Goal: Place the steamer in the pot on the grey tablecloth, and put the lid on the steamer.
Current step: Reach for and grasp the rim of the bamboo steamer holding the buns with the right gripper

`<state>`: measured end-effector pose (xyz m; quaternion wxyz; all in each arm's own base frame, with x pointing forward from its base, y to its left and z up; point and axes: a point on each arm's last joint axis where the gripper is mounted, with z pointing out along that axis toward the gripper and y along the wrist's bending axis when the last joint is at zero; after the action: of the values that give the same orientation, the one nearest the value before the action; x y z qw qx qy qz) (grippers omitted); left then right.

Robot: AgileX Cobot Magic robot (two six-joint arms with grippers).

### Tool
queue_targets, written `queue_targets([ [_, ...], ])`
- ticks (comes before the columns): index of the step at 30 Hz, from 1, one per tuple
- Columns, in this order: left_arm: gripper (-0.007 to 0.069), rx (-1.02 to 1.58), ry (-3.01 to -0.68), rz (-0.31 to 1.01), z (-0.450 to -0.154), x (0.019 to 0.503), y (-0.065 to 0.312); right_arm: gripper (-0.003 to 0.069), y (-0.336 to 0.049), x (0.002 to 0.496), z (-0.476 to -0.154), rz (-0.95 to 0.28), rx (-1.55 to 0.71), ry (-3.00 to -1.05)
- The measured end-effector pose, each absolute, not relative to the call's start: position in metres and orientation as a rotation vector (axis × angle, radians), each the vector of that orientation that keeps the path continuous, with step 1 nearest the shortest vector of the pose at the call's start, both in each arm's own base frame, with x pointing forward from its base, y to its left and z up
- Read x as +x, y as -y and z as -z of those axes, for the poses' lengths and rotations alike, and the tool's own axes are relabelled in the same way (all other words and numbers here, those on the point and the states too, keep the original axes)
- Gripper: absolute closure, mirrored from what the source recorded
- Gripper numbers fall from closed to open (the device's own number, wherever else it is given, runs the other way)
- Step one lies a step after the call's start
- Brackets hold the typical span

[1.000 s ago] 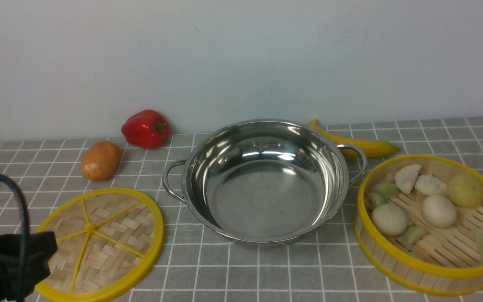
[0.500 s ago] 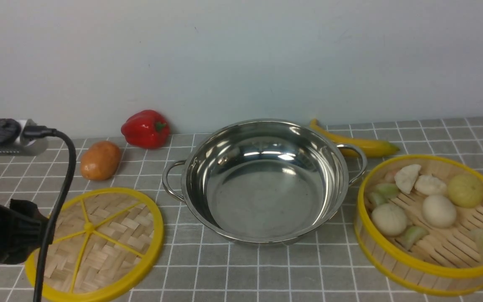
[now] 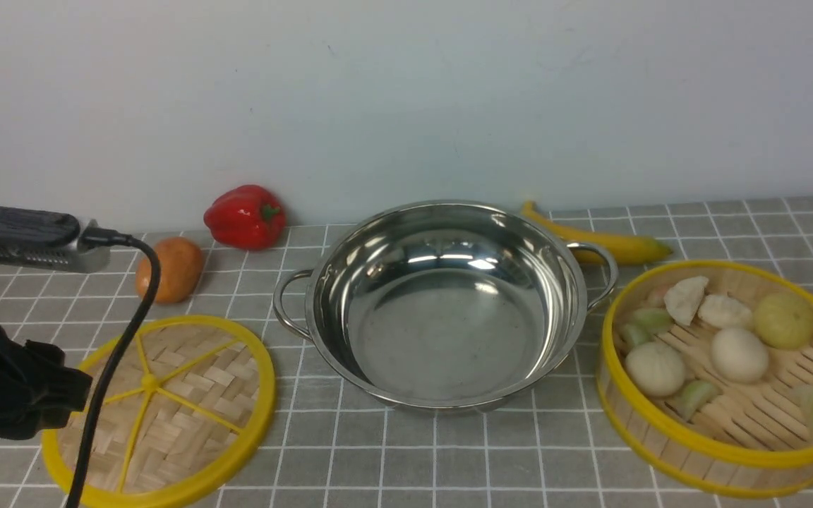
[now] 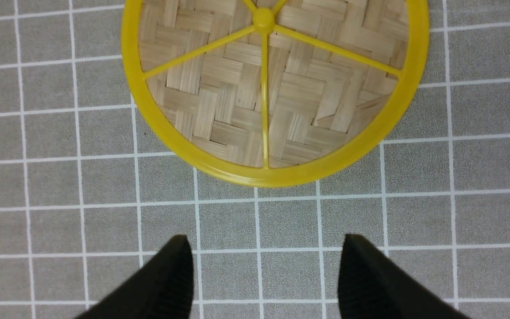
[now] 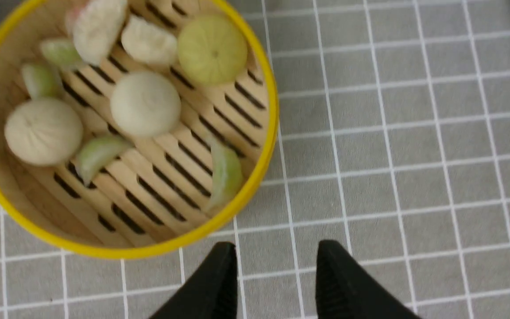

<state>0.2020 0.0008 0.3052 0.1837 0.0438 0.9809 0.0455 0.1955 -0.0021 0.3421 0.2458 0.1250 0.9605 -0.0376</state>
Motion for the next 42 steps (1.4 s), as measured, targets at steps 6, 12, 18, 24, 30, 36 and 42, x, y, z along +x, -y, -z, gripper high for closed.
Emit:
queue_targets([
  [6, 0.0216, 0.121, -2.769, -0.117, -0.304, 0.203, 0.000, 0.0386, 0.006, 0.198, -0.318, 0.087, 0.401, -2.607],
  [12, 0.0216, 0.120, -2.756, -0.112, -0.305, 0.204, 0.000, 0.0386, 0.024, 0.211, -0.294, 0.087, 0.529, -2.569],
  [18, 0.0216, 0.107, -2.752, -0.072, -0.305, 0.205, 0.003, 0.0386, 0.033, 0.239, -0.261, 0.037, 0.521, -2.652],
  [24, 0.0216, 0.107, -2.752, -0.071, -0.305, 0.205, 0.003, 0.0386, 0.029, 0.259, -0.232, -0.032, 0.458, -2.747],
  [30, 0.0216, 0.107, -2.752, -0.071, -0.305, 0.205, 0.003, 0.0386, 0.030, 0.271, -0.211, -0.028, 0.453, -2.800],
  [36, 0.0216, 0.107, -2.752, -0.071, -0.305, 0.205, 0.003, 0.0386, 0.032, 0.288, -0.207, -0.027, 0.443, -2.752],
  [42, 0.0216, 0.107, -2.752, -0.071, -0.305, 0.205, 0.003, 0.0386, 0.034, 0.298, -0.201, -0.027, 0.443, -2.754],
])
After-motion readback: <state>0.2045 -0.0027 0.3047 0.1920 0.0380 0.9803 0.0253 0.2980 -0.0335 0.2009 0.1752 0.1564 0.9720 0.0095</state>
